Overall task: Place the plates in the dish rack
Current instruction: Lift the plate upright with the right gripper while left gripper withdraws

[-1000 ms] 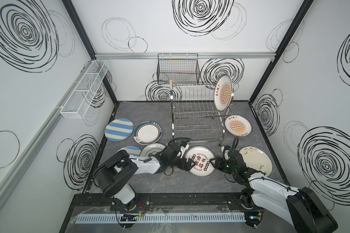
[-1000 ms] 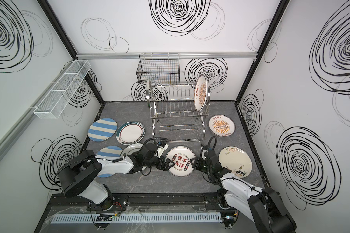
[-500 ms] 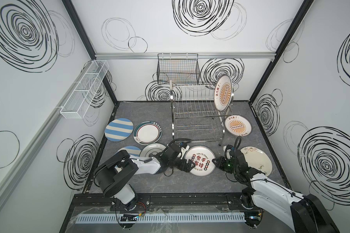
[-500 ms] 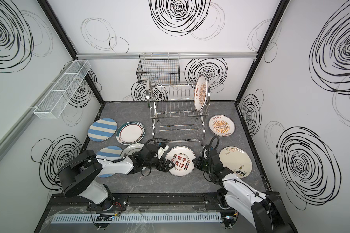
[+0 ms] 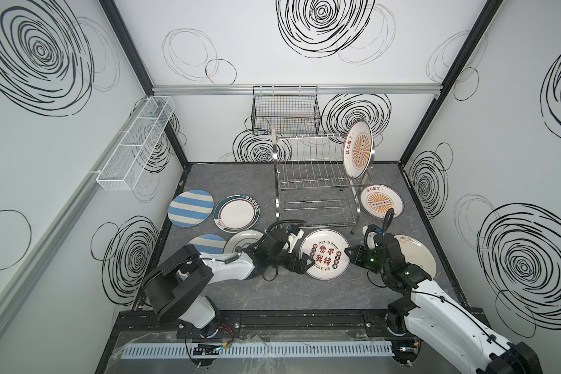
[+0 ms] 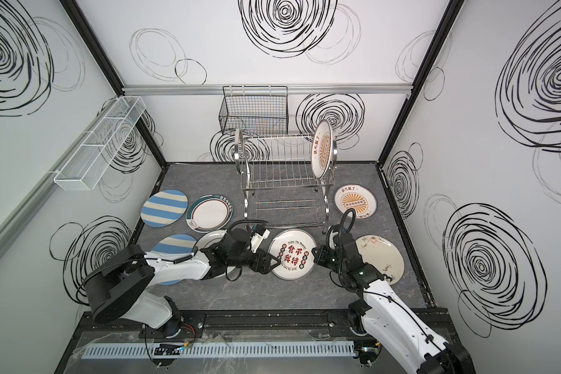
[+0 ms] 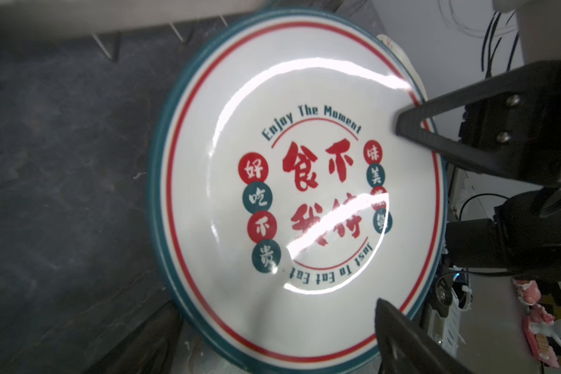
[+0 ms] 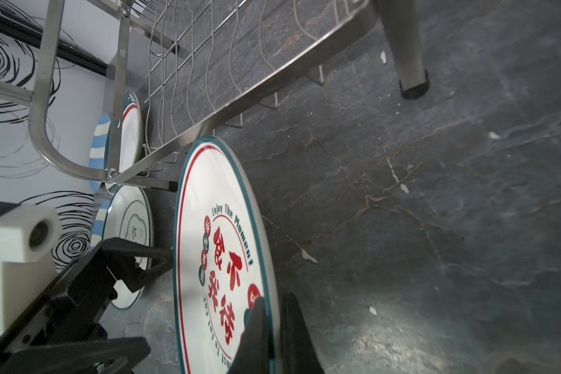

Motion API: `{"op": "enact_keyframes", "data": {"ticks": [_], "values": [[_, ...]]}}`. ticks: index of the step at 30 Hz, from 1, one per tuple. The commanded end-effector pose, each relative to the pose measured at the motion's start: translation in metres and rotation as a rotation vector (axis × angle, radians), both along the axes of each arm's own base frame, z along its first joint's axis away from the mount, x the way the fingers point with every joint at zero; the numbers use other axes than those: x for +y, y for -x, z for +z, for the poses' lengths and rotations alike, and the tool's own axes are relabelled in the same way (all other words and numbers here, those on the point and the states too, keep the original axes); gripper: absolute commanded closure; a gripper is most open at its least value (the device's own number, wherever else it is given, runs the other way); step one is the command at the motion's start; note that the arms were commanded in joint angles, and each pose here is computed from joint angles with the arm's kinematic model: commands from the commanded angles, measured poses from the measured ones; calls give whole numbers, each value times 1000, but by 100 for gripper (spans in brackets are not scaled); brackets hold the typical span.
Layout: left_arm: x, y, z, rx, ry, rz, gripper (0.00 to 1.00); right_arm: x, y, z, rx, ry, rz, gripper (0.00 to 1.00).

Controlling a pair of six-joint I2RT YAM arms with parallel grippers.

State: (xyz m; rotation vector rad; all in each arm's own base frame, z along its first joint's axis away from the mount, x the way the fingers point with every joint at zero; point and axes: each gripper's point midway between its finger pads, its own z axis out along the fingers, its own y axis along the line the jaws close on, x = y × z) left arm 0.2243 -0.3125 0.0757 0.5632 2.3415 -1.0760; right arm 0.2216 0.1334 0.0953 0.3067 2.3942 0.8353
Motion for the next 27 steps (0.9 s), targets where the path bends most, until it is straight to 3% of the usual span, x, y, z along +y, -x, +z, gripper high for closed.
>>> {"op": "enact_keyframes", "data": {"ticks": [1,8,14,20,27], "values": [[10,-12,25,-40,41,40,4,-1,-8,36,-77,25,25,100],[49,-26,43,-44,32,146,4,-2,-5,57,-62,117,101,100],[92,-44,64,-57,27,255,4,12,3,81,-85,79,201,100],[121,-57,101,-92,80,295,4,42,9,121,-172,-11,346,100],[149,-73,118,-167,16,329,4,73,4,170,-280,65,428,100]]}}
